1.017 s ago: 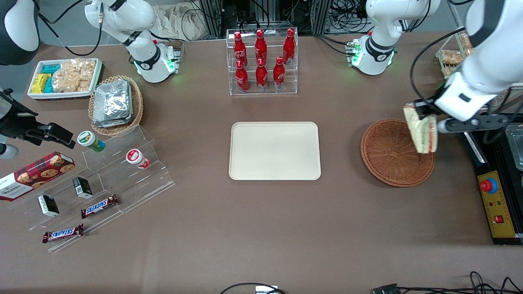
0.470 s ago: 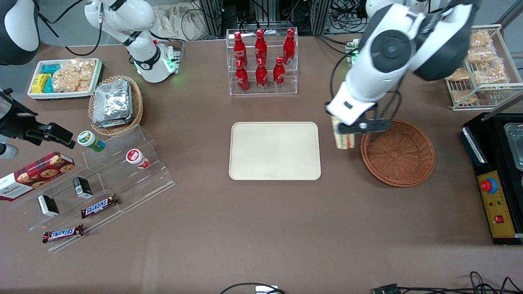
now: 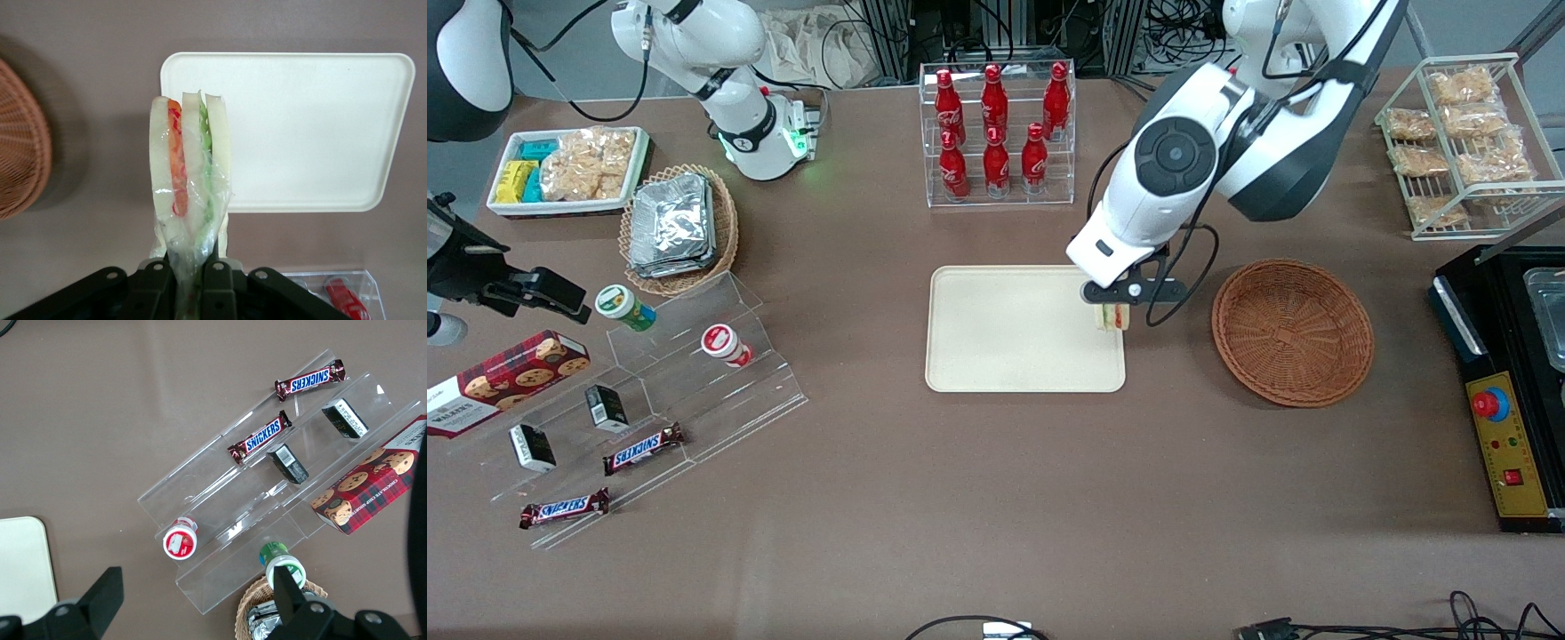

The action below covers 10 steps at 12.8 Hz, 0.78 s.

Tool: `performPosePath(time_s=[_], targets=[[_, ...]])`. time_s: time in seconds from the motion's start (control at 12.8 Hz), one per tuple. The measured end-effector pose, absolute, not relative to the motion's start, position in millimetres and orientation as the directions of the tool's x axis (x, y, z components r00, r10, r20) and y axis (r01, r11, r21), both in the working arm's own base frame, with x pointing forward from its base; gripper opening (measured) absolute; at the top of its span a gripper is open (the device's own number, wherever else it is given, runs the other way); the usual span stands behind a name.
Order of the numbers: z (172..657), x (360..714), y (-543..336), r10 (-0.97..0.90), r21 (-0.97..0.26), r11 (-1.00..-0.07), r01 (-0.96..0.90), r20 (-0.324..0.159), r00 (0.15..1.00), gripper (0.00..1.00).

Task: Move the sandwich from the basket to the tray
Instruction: 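Carry the sandwich over the cream tray with the left gripper, then lower the sandwich onto the tray and open the left gripper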

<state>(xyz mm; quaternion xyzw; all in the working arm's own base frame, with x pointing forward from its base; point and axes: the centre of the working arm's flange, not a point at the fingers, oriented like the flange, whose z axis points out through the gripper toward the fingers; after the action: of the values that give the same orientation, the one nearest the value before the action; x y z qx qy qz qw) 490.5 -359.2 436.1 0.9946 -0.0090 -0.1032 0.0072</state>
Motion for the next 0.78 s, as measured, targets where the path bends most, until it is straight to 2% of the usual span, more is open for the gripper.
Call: performPosePath(time_s=[0.31, 0.55, 0.78], targets=[[334, 473, -358, -0.054, 0.014, -0.999, -0.053, -0.165, 0.985, 0.16], [273, 471, -358, -0.043, 0.011, -0.999, -0.042, -0.165, 0.985, 0.16], [238, 472, -360, -0.013, 0.007, -1.0, -0.012, -0.171, 0.985, 0.16]])
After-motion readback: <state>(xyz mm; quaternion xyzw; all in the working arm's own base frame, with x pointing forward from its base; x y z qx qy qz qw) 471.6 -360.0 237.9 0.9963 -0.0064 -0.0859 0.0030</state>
